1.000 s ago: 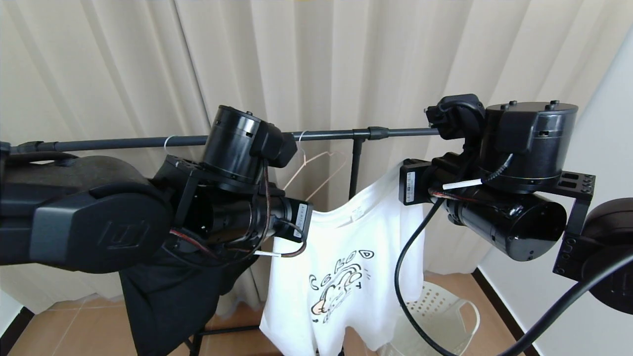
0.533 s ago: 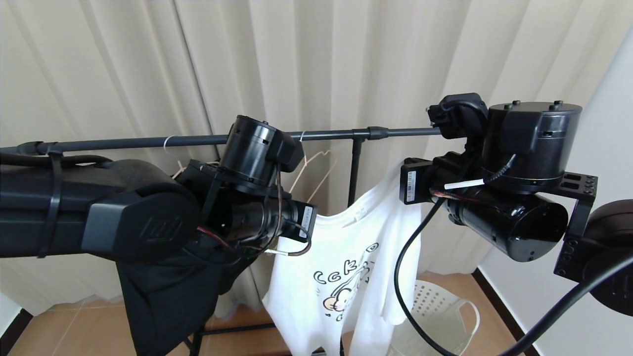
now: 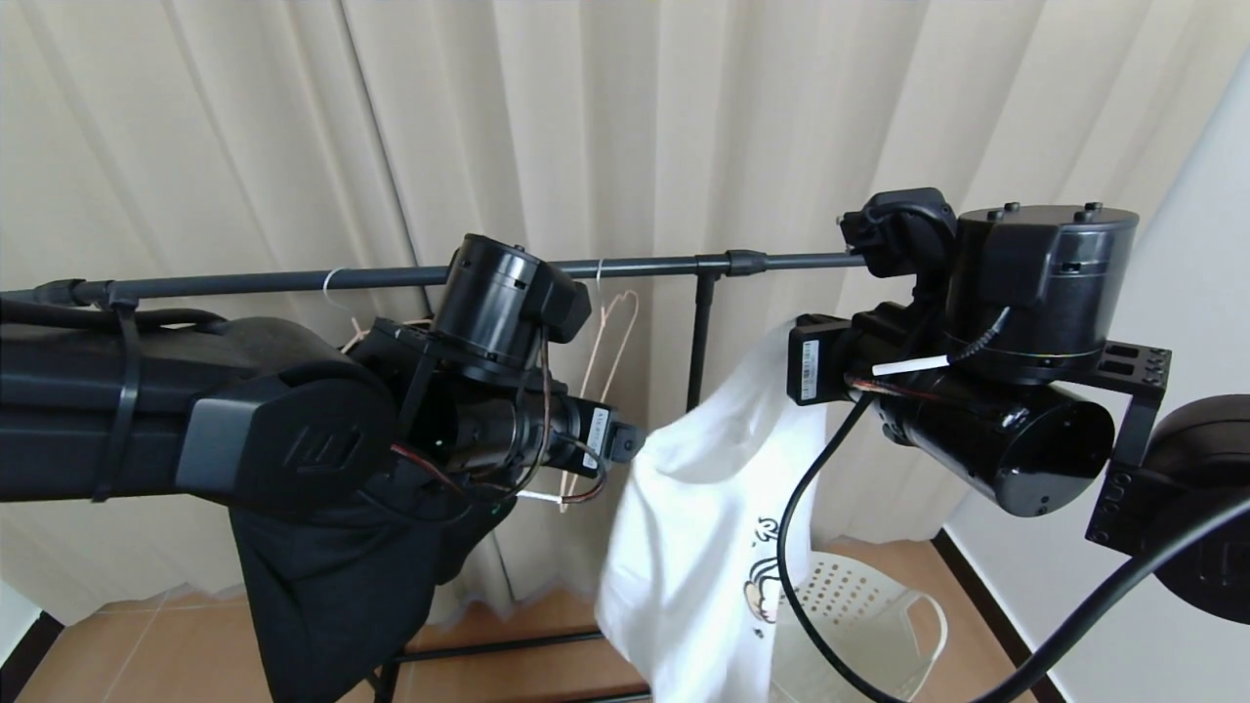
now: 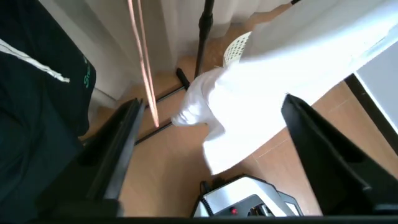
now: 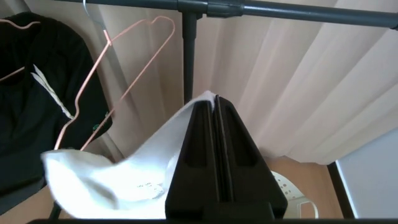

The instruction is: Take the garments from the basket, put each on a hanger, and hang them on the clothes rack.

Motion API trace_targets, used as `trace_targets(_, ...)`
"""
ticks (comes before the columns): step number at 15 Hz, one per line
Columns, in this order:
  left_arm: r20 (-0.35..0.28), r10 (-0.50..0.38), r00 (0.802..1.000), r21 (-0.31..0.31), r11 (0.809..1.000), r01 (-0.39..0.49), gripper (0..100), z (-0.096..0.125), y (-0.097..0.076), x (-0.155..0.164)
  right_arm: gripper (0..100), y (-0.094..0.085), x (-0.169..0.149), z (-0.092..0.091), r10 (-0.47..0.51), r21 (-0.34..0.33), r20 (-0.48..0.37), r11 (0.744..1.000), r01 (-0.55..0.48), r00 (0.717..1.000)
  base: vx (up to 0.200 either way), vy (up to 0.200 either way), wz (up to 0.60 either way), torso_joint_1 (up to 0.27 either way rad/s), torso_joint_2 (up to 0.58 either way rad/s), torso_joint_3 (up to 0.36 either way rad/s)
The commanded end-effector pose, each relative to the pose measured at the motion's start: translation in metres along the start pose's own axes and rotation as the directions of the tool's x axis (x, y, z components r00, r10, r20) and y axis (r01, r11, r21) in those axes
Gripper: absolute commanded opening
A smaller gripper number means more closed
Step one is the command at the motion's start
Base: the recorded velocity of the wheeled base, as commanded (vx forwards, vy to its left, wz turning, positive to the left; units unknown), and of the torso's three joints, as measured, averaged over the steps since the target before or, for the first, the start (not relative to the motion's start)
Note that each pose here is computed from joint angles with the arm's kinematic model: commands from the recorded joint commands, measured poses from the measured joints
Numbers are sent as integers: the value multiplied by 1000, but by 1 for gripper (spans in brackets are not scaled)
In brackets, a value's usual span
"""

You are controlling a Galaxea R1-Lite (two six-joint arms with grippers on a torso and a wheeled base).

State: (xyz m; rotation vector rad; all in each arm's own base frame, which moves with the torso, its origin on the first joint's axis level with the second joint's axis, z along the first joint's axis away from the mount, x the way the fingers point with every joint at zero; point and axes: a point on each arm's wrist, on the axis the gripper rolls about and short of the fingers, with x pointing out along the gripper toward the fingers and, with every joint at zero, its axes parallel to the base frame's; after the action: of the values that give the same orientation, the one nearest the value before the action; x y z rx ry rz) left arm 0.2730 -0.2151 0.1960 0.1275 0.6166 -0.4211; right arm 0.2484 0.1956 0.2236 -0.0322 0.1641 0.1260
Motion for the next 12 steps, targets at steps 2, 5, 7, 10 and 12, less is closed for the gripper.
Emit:
trace_targets(2,2,15,1000,-12,1000,-15,100,0,4,13,0,-4,3,0,-14,2,-1,1000,14,1000,0,0,0,0,0,0)
trace_targets(5,26,41,999,-30,999,-40,100,1,9,38,0,-5,5,0,-20,1,-2,1000,20,1000,0,0,0,0,0,0)
trace_targets(7,33,121,992,-41,992,-119,100,7,7,73,0,-6,6,-1,-24,0,-5,1000,24,1000,0,0,0,0,0,0)
trace_targets(10,53,200,978,-58,979,-197,100,14,7,110,0,-5,8,-4,-25,-3,-14,1000,25,1000,0,0,0,0,0,0)
trace_targets(12,53,240,969,-72,969,-236,100,13,8,129,0,-5,8,-4,-25,-3,-14,1000,25,1000,0,0,0,0,0,0)
